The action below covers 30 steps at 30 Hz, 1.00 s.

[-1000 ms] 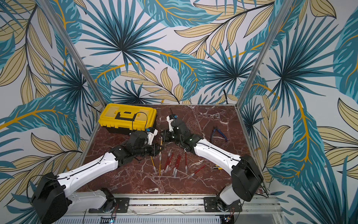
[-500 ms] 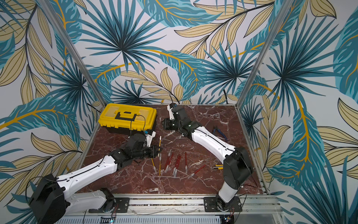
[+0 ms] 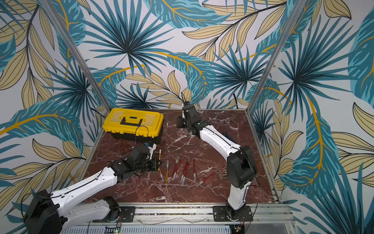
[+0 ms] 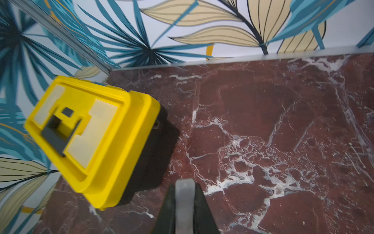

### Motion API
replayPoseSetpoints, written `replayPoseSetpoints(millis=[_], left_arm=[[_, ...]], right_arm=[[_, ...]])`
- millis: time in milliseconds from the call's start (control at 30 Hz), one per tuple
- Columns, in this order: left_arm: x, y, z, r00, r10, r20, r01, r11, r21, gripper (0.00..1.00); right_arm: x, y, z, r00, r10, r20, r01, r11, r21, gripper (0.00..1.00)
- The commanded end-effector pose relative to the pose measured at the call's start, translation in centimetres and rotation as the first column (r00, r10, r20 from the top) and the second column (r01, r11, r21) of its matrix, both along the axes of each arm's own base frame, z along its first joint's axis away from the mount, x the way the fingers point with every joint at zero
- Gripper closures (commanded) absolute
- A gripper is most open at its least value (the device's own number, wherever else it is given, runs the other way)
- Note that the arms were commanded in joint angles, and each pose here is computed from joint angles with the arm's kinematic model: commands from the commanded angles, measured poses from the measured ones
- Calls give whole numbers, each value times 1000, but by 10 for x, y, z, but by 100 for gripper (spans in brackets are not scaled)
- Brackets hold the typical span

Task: Remove protective caps from carving knives
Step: Remove the protective sleeve from the carving knife, then place the protective sleeve at the center of the board.

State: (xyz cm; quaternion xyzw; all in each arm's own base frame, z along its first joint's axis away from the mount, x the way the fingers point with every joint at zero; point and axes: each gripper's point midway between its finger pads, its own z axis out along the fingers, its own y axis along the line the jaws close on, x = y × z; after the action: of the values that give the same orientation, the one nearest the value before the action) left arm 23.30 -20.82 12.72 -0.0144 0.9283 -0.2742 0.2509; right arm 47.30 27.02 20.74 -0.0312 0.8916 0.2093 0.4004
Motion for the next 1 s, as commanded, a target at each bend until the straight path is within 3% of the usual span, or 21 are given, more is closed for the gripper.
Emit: replayPoseSetpoints(millis=[0, 133, 333, 700, 967], left_arm=[[-16, 58, -32, 974, 207, -88, -193, 970, 147, 100], [-25, 99, -49, 929, 359, -87, -342, 925, 167, 100], [-35, 136, -65, 876, 466, -120, -429, 869, 246, 100], [-22, 150, -94, 855, 495, -155, -416, 833, 365, 99], [-14, 149, -105, 854, 485, -191, -387, 836, 390, 88]], right_arm=[[-8, 1, -57, 992, 13, -129, -30, 990, -134, 100], [-15, 19, -91, 982, 47, -184, -89, 969, -230, 100], [-25, 43, -130, 966, 79, -248, -149, 950, -275, 100], [-25, 56, -166, 949, 66, -308, -159, 945, -286, 92], [-22, 54, -186, 944, 46, -326, -153, 939, -308, 82]])
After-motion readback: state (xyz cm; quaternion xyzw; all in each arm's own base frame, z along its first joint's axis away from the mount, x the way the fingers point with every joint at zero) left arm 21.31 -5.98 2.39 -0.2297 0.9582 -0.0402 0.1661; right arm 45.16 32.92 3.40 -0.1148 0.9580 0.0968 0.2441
